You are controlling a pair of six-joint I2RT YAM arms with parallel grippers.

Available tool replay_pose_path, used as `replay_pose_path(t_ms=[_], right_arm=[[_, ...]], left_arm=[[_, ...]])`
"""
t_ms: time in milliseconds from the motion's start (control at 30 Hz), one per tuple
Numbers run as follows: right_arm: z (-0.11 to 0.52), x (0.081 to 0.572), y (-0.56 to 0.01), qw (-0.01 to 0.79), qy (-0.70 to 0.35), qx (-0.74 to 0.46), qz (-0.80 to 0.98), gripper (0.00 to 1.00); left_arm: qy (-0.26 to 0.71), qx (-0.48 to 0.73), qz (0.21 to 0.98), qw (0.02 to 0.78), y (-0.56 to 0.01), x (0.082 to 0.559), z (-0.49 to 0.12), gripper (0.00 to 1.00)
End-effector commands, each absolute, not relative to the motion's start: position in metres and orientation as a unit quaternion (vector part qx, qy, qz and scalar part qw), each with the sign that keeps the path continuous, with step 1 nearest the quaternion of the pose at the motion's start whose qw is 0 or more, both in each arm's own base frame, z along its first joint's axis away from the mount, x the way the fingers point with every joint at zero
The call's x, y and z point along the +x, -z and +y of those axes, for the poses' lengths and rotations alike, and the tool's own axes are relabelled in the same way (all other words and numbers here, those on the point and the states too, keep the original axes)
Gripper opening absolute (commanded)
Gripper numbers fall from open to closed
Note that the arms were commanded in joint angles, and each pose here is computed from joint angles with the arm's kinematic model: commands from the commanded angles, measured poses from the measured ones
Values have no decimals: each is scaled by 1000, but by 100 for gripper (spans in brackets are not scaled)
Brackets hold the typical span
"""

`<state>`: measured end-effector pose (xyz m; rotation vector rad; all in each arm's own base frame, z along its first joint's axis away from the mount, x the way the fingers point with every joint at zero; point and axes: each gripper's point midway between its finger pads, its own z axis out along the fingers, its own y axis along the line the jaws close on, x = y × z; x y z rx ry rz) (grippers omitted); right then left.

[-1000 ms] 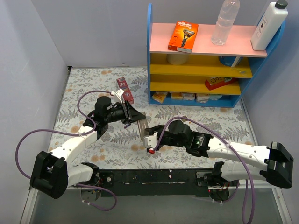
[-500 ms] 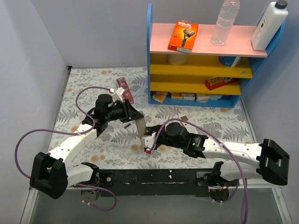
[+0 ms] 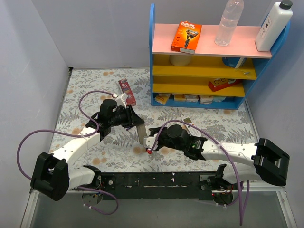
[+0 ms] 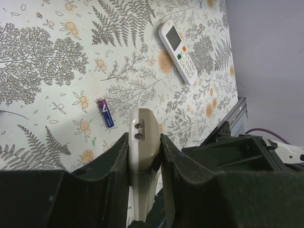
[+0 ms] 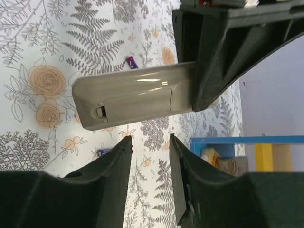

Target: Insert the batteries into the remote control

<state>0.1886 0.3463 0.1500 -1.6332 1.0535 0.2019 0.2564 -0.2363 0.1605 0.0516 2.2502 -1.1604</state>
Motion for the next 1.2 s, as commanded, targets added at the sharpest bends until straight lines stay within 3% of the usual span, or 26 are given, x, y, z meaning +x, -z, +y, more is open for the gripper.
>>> replay_pose_path(t_ms=[0,267,1167], right_arm=[[357,173,-174,583,-146,-674,429,49],[362,161,-167,564,-180,-680,431,56],[375,170,-163,559,-175,-680,442,49]], left_arm=[[432,24,842,322,-159,266,-236,0],[450,20,838,308,-164,263,-241,0],[477,43,827,294,-180,253,-249,0]])
